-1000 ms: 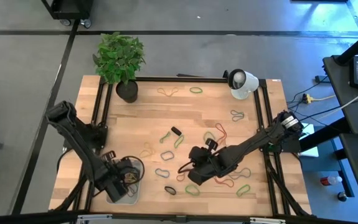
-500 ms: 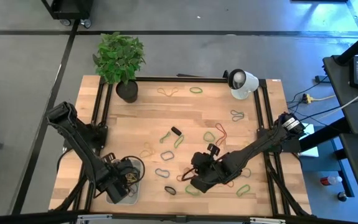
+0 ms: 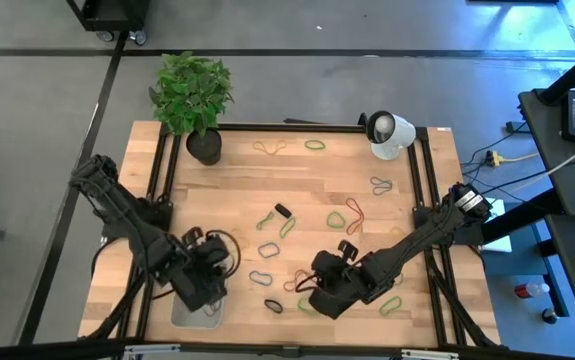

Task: Pick and place rubber bands into bin
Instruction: Put the yellow rubber band into the bin

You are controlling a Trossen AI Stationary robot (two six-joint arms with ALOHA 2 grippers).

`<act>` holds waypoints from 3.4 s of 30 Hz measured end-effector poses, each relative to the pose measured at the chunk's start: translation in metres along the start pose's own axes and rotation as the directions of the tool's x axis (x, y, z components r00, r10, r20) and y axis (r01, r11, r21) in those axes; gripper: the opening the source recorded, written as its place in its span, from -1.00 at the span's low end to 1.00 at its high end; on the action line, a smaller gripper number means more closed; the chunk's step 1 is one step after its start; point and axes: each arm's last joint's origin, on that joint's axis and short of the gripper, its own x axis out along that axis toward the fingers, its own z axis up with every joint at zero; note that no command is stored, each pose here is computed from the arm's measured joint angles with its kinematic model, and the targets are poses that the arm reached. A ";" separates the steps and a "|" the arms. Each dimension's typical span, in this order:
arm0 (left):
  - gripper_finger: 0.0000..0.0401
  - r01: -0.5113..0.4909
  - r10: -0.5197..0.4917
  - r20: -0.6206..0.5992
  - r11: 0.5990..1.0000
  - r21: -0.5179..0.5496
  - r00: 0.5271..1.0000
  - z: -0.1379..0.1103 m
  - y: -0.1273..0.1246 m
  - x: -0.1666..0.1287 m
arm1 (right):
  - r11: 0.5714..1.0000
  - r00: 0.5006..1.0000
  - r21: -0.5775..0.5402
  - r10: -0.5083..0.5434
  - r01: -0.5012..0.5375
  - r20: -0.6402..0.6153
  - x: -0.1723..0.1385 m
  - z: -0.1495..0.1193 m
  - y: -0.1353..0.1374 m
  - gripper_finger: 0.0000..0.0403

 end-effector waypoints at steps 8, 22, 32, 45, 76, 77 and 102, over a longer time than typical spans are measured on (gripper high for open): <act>-0.95 0.043 -0.049 0.033 0.983 0.180 0.998 0.031 0.001 0.017 | 0.985 0.974 -0.102 0.117 -0.139 -0.196 -0.005 -0.021 0.009 -0.95; -0.99 0.111 -0.083 -0.113 0.957 0.268 0.990 0.046 0.034 0.086 | 0.959 0.946 0.112 0.276 -0.259 -0.172 -0.001 -0.092 -0.025 -0.98; -0.82 0.132 -0.057 -0.269 0.954 0.269 0.961 0.071 0.099 0.127 | 0.962 0.960 0.158 0.246 -0.224 -0.134 -0.006 -0.082 -0.048 -0.98; -0.31 0.219 -0.043 -0.310 0.799 0.561 0.950 0.062 0.116 0.158 | 0.995 0.986 0.010 0.098 -0.097 -0.138 -0.023 -0.040 -0.099 -0.99; -0.99 -0.061 0.174 -0.363 0.951 0.302 0.916 0.102 0.084 0.128 | 0.923 0.963 -0.314 0.257 -0.222 0.075 -0.049 -0.049 -0.196 -0.96; -0.99 -0.083 0.181 -0.347 0.957 0.279 0.920 0.109 0.080 0.117 | 0.919 0.964 -0.327 0.255 -0.218 0.072 -0.046 -0.052 -0.197 -0.96; -0.99 -0.326 0.086 -0.504 0.851 -0.412 0.859 -0.008 -0.023 0.012 | 0.832 0.862 -0.306 0.503 -0.463 0.062 -0.004 -0.077 -0.206 -0.95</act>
